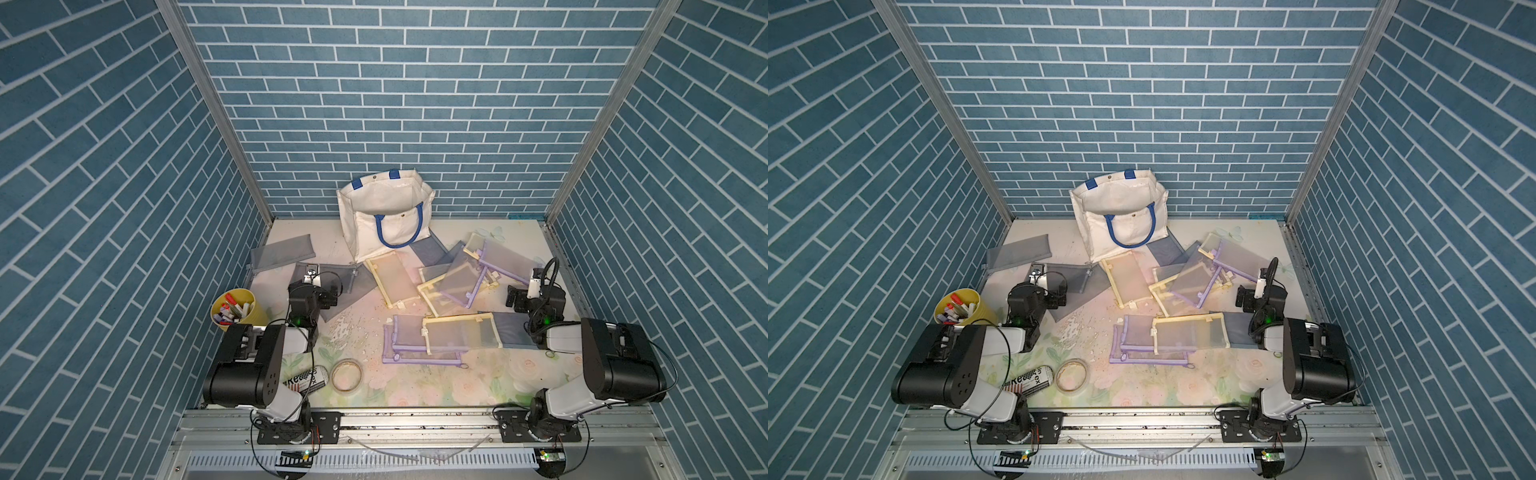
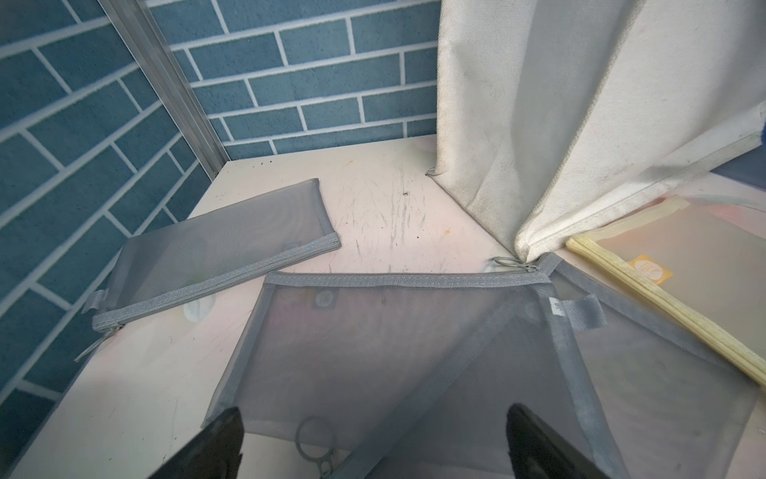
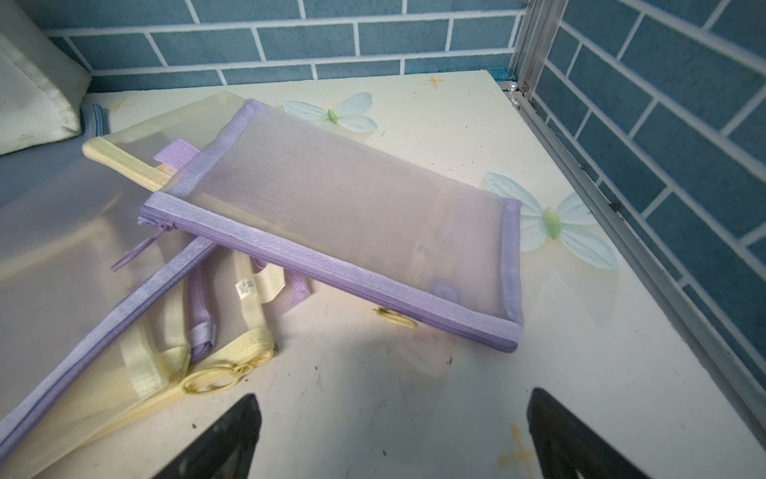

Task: Put the pencil pouch into the canvas bag
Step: Pick up the pencil pouch.

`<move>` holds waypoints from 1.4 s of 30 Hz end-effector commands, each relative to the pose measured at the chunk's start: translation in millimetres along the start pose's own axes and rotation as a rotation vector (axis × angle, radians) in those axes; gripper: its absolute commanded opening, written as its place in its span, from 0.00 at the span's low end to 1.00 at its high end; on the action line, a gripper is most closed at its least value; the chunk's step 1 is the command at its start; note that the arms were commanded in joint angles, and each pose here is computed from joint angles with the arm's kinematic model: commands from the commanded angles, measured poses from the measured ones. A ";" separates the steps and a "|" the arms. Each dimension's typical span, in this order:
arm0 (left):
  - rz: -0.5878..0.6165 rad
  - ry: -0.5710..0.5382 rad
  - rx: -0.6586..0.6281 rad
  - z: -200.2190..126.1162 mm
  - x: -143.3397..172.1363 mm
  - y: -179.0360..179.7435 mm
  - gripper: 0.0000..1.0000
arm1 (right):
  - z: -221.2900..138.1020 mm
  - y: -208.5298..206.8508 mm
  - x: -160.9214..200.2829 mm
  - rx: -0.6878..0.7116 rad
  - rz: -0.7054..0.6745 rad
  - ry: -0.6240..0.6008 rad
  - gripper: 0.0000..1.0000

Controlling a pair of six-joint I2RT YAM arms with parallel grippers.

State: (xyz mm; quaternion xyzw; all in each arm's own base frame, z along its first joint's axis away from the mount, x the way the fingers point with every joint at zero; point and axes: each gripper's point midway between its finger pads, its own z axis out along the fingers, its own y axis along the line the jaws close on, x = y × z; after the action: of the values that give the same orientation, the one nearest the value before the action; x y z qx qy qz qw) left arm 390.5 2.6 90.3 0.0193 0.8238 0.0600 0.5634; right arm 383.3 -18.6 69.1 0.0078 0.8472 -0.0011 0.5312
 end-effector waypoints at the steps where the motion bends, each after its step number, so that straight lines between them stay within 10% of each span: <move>1: 0.001 -0.014 -0.002 3.1 -4.8 1.9 0.99 | 4.3 1.3 -20.8 -0.006 0.017 -0.057 0.99; 12: -0.077 0.048 0.005 -40.8 -45.5 1.9 0.99 | -43.5 30.9 -63.8 0.018 -0.099 -0.065 0.99; 16: -0.203 0.052 0.068 -88.0 -81.7 -27.3 0.99 | -86.7 42.0 -89.8 0.091 -0.014 0.119 0.99; 29: -0.420 0.564 0.615 -132.4 -64.7 -265.4 0.99 | -96.0 128.5 -60.5 -0.168 0.317 0.641 0.99; 36: -0.380 0.688 0.717 -114.0 -71.8 -360.1 0.95 | -58.0 119.8 -30.2 -0.349 0.688 0.698 0.98; 42: -0.360 0.739 0.671 -78.7 -81.0 -387.8 0.87 | -35.3 135.9 -48.0 -0.489 0.710 0.674 0.96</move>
State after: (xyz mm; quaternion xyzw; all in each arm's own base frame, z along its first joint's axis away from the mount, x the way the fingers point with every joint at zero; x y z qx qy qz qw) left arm 356.4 -399.2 163.5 0.0445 0.9148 -0.3267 0.2333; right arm 357.8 92.0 109.9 0.1881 0.9185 0.2988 0.1781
